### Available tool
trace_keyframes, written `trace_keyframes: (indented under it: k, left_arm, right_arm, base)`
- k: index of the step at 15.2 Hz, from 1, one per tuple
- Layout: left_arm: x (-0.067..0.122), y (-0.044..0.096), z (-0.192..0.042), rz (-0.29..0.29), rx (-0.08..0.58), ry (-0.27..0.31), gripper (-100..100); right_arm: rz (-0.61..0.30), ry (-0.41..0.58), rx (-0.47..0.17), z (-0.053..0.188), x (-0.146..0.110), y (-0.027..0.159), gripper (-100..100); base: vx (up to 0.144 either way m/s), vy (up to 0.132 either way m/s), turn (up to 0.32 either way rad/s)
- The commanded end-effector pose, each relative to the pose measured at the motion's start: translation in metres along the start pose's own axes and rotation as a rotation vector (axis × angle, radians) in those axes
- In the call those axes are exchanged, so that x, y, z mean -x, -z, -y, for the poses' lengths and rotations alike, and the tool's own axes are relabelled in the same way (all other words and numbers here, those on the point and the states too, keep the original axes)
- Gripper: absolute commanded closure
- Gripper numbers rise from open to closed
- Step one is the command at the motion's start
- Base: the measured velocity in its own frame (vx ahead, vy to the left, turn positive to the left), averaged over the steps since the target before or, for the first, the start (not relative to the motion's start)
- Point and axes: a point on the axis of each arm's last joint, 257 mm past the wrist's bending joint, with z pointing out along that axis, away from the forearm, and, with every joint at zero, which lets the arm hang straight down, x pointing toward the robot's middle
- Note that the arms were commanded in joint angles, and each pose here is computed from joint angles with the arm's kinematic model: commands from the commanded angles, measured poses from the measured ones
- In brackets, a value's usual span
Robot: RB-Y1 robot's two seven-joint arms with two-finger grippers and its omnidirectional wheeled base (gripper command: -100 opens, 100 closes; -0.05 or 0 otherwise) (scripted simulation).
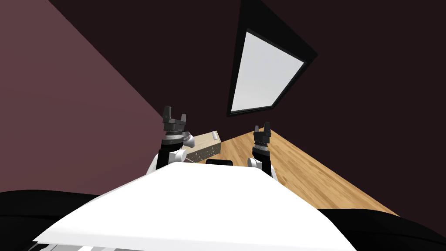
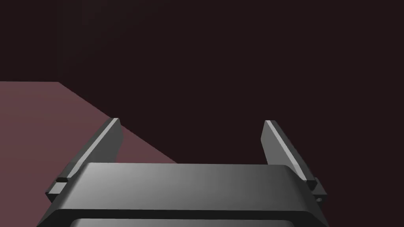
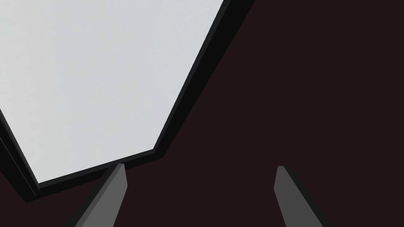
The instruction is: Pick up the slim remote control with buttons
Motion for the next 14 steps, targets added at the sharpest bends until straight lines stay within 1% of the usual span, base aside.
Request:
trace_keyframes:
  k: [1, 2, 4, 5, 6, 7, 8, 9, 11, 12, 13, 14]
  left_arm:
    - [-0.002, 0.001, -0.013, -0.024, 0.035, -0.022, -100]
    - [-0.002, 0.003, -0.022, -0.034, 0.059, -0.035, -100]
    - [-0.002, 0.007, -0.045, -0.055, 0.121, -0.067, -100]
    - [-0.002, 0.007, -0.045, -0.055, 0.121, -0.067, -100]
    - [-0.002, 0.01, -0.059, -0.065, 0.159, -0.087, -100]
    - [-0.002, 0.01, -0.059, -0.065, 0.159, -0.087, -100]
    - [-0.001, 0.014, -0.075, -0.077, 0.202, -0.108, -100]
    - [-0.001, 0.014, -0.075, -0.077, 0.202, -0.108, -100]
    - [0.003, 0.026, -0.109, -0.102, 0.298, -0.146, -100]
    - [0.003, 0.026, -0.11, -0.104, 0.3, -0.159, -100]
    - [0.005, 0.034, -0.129, -0.118, 0.355, -0.174, -100]
    - [0.005, 0.034, -0.129, -0.12, 0.355, -0.187, -100]
  right_arm:
    - [0.0, 0.0, 0.0, 0.0, 0.0, 0.0, 0]
    - [0.0, 0.0, 0.0, 0.0, 0.0, 0.0, 0]
    - [0.0, 0.0, 0.0, 0.0, 0.0, 0.0, 0]
    - [0.0, 0.0, 0.0, 0.0, 0.0, 0.0, 0]
    - [0.0, 0.0, 0.0, 0.0, 0.0, 0.0, 0]
    - [0.0, 0.0, 0.0, 0.0, 0.0, 0.0, 0]
    - [0.0, 0.0, 0.0, 0.0, 0.0, 0.0, 0]
    - [0.0, 0.0, 0.0, 0.0, 0.0, 0.0, 0]
    - [0.0, 0.0, 0.0, 0.0, 0.0, 0.0, 0]
    - [0.0, 0.0, 0.0, 0.0, 0.0, 0.0, 0]
    - [0.0, 0.0, 0.0, 0.0, 0.0, 0.0, 0]
    - [0.0, 0.0, 0.0, 0.0, 0.0, 0.0, 0]
  base:
    - [0.012, -0.029, -0.025]
    - [0.028, -0.082, -0.05]
    - [0.032, -0.137, -0.042]
    - [0.036, -0.131, -0.017]
    - [0.037, -0.123, -0.03]
    - [0.043, -0.114, -0.022]
    - [0.052, -0.106, -0.03]
    - [0.042, -0.094, -0.026]
    - [0.053, -0.121, -0.051]
    - [0.06, -0.153, -0.038]
    - [0.053, -0.141, -0.035]
    - [0.051, -0.128, -0.027]
